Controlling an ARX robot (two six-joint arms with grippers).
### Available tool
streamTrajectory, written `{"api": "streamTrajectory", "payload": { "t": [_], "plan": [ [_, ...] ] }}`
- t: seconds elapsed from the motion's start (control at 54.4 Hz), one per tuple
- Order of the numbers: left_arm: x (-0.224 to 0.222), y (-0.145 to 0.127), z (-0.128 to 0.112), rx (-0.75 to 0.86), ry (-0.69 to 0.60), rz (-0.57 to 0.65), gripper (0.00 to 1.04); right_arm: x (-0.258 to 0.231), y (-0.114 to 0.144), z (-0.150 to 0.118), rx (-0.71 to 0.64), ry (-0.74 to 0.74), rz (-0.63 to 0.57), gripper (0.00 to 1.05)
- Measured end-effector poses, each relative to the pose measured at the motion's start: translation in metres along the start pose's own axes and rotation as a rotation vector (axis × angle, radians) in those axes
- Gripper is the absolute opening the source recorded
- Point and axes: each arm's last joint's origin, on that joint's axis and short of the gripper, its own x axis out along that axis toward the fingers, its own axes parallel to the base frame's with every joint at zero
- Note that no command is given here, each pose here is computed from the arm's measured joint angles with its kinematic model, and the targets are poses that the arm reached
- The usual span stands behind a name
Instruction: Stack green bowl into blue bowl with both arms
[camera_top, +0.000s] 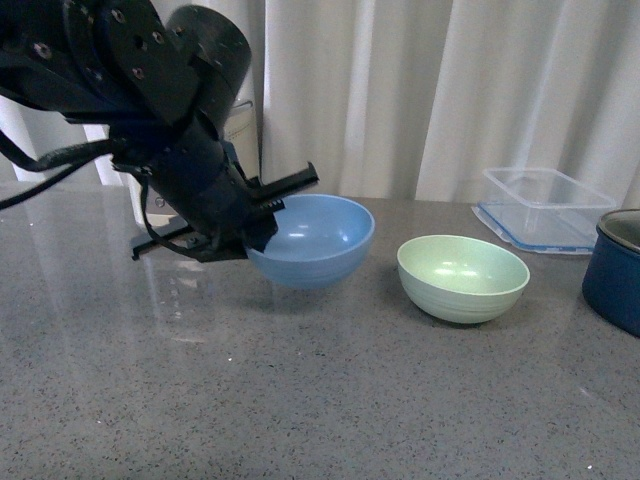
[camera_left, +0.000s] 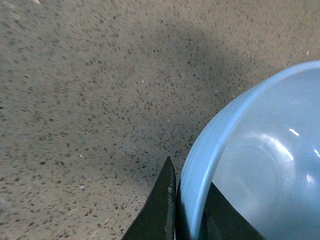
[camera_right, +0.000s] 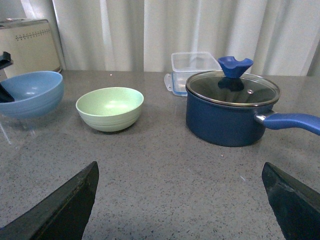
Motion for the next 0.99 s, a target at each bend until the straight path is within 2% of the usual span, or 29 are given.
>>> {"api": "streamTrajectory", "payload": {
  "t": [0.165,0.625,0.809,0.992],
  "plan": [
    [0.014,-0.007,-0.009,0.014,0.032,0.012,0.05,0.0,0.0,0.0,0.0,0.0,0.0,0.95],
    [0.03,-0.008,-0.012,0.015,0.058,0.033,0.05,0.0,0.0,0.0,0.0,0.0,0.0,0.95],
    [0.028,-0.01,-0.011,0.013,0.074,-0.008,0.41,0.0,0.0,0.0,0.0,0.0,0.0,0.95],
    [0.007,-0.011,-0.002,0.025,-0.021,-0.051,0.68,0.0,0.0,0.0,0.0,0.0,0.0,0.95]
  ]
}}
